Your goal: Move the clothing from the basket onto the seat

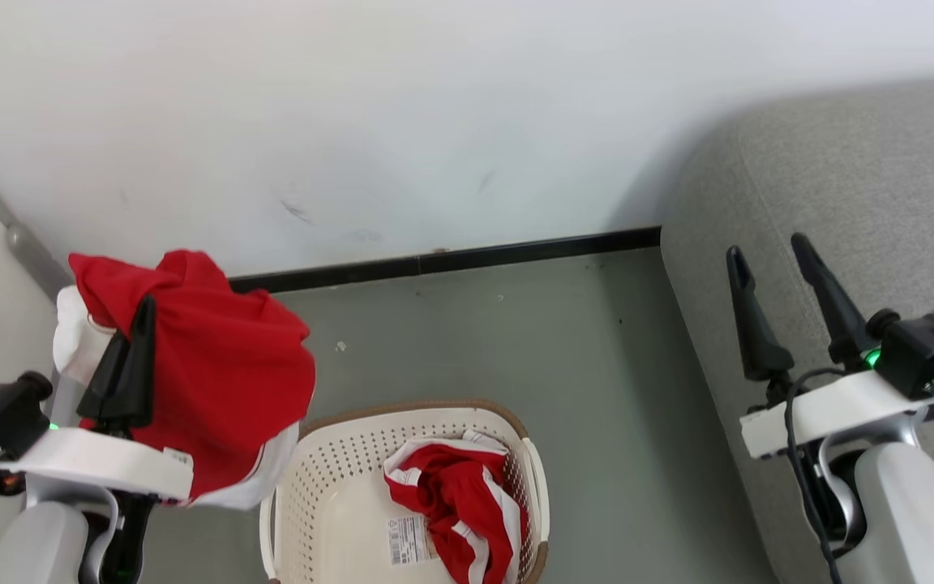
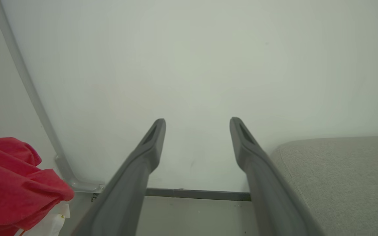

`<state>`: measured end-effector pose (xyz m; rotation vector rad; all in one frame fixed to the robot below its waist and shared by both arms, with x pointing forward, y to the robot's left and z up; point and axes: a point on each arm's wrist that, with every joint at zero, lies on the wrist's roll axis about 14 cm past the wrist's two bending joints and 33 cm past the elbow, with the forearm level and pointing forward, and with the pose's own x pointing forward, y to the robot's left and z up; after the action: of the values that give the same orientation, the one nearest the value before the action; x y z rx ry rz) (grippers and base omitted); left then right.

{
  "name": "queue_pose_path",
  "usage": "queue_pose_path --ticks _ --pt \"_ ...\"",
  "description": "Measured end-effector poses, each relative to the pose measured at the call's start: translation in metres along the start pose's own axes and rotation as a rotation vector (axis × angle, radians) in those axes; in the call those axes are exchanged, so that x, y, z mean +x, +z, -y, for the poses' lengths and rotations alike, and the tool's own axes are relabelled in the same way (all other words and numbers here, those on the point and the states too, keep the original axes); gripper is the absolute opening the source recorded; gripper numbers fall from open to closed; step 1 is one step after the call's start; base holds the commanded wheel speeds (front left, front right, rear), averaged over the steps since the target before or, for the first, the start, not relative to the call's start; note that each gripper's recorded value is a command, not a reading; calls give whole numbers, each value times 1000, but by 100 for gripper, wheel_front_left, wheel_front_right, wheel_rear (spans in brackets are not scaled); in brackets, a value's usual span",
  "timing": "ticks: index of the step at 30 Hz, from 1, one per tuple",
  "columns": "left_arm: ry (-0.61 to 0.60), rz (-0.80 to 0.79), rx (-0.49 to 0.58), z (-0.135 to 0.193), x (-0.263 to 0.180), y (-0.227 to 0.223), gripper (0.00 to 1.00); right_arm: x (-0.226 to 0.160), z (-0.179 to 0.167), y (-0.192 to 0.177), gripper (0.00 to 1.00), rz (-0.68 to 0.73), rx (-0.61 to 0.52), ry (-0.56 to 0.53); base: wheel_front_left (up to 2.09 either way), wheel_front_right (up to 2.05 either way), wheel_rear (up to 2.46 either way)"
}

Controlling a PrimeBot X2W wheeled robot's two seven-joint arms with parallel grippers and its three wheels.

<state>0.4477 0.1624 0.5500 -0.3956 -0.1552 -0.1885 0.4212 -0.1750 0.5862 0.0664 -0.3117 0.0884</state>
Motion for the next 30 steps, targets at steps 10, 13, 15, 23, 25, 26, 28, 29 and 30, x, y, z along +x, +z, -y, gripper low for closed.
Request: queue_pose_path --ticks 10,13,15,23,25,26,28,29,30 --pt "19 -2 7 2 -25 0 0 -17 -12 4 100 -7 3 28 0 0 0" --pt "20 -3 12 3 -31 -1 0 -20 -14 7 100 -1 4 33 0 0 0" --pt "20 -1 16 4 -34 0 0 -22 -15 8 100 1 5 34 0 0 0" --pt "25 8 20 7 -45 2 0 -32 -19 9 100 -5 9 40 0 0 0" --pt "24 10 22 8 -47 3 0 -32 -20 10 100 -1 10 44 0 0 0" --pt "23 11 25 9 -48 3 0 -32 -21 11 100 1 10 45 0 0 0" --pt "22 9 29 10 -51 3 0 -34 -21 11 100 0 13 46 0 0 0" --pt "20 10 32 10 -51 3 0 -34 -22 11 100 -1 18 46 0 0 0" --pt "18 13 31 11 -51 4 0 -35 -22 10 100 -3 22 46 0 0 0"
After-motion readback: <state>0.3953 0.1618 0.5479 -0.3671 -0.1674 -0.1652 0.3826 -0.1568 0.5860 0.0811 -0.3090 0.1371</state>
